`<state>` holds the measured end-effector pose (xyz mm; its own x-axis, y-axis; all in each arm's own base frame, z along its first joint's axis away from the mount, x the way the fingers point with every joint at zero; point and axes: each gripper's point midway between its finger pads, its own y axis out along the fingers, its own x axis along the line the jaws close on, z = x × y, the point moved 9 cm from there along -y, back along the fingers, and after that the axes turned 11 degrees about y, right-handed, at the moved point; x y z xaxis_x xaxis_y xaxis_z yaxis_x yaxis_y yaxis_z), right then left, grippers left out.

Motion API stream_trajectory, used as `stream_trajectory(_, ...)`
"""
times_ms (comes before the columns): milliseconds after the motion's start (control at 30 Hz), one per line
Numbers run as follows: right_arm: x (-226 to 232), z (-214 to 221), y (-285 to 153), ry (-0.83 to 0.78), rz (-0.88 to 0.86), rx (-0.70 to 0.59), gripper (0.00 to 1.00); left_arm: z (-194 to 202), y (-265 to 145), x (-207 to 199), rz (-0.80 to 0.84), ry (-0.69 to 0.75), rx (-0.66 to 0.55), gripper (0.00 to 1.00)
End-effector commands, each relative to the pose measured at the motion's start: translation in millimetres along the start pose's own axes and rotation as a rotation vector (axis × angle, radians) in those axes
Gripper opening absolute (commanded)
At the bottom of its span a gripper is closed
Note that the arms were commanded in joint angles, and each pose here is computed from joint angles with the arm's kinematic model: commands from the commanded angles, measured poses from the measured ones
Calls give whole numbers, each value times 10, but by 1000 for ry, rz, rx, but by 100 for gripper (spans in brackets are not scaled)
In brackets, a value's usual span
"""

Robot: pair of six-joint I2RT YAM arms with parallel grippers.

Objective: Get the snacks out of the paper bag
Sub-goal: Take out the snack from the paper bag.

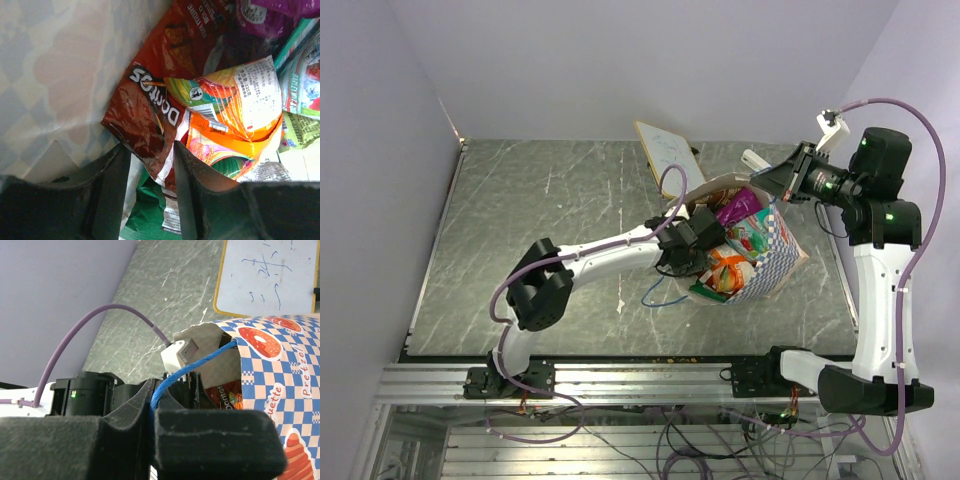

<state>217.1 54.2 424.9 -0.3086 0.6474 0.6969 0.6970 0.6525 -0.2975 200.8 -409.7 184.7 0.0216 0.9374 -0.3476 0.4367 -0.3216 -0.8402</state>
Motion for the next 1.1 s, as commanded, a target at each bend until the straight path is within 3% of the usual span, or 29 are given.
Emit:
stream_trajectory(0, 89, 51, -68, -20, -31, -1, 0, -101, 80, -118, 50, -32, -1, 50)
stream_trajectory(100, 91, 51, -75, -24, -27, -4, 0, -135, 133, -162, 77, -25, 7, 45)
stream_trajectory(233, 84, 78, -93, -25, -17, -3, 0, -212, 97, -229, 140, 2, -1, 30)
stream_trajectory(333, 79, 111, -111, -23, -9, -2, 0, -321, 42, -269, 201, 14, -10, 8)
stream_trajectory(833, 60, 11, -219, -44, 160, -123, 0, -841, -810, -604, 630, -12, 67, 7)
stream_trajectory(1067, 51, -61, -337, -92, 274, -226, 0, -1036, -1311, -715, 742, 72, 40, 7)
